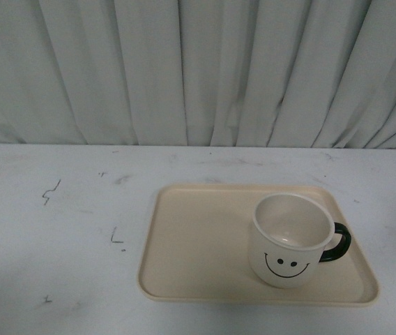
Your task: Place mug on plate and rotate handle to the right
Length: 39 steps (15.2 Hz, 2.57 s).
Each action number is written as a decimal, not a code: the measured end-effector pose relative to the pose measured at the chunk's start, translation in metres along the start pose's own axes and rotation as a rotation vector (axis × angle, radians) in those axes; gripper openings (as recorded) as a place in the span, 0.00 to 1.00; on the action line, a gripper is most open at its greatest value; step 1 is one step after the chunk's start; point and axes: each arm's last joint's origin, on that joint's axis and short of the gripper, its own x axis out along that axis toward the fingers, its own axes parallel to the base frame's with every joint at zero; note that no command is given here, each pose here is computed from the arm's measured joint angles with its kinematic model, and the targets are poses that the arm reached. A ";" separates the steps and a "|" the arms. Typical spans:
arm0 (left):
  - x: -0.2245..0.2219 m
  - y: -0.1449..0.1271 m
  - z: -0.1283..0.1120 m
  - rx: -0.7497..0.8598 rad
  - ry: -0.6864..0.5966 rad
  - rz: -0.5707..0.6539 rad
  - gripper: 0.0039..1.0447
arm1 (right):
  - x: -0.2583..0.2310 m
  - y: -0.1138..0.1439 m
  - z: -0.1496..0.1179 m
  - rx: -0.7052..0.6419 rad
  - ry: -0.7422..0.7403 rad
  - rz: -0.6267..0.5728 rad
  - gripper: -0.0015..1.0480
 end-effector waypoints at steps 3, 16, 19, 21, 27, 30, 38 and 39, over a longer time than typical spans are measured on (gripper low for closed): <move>0.000 0.000 0.000 0.000 0.000 0.000 0.94 | -0.024 -0.003 -0.012 0.000 0.015 -0.009 0.02; 0.000 0.000 0.000 0.000 0.000 0.000 0.94 | -0.078 -0.002 -0.027 0.001 -0.002 -0.009 0.02; 0.000 0.000 0.000 0.000 0.000 0.000 0.94 | -0.086 -0.002 -0.025 0.001 -0.016 -0.009 0.02; 0.000 0.000 0.000 0.000 0.000 0.000 0.94 | -0.089 -0.002 -0.025 0.001 -0.014 -0.009 0.02; 0.000 0.000 0.000 0.000 0.000 0.000 0.94 | -0.098 -0.002 -0.025 0.000 -0.014 -0.009 0.02; 0.000 0.000 0.000 0.000 0.000 0.000 0.94 | -0.103 -0.002 -0.027 0.001 0.002 -0.009 0.02; 0.000 0.000 0.000 0.000 0.000 0.000 0.94 | -0.112 -0.002 -0.029 0.001 -0.004 -0.009 0.60; 0.000 0.000 0.000 0.000 0.000 0.000 0.94 | -0.112 -0.002 -0.029 0.001 -0.004 -0.009 0.67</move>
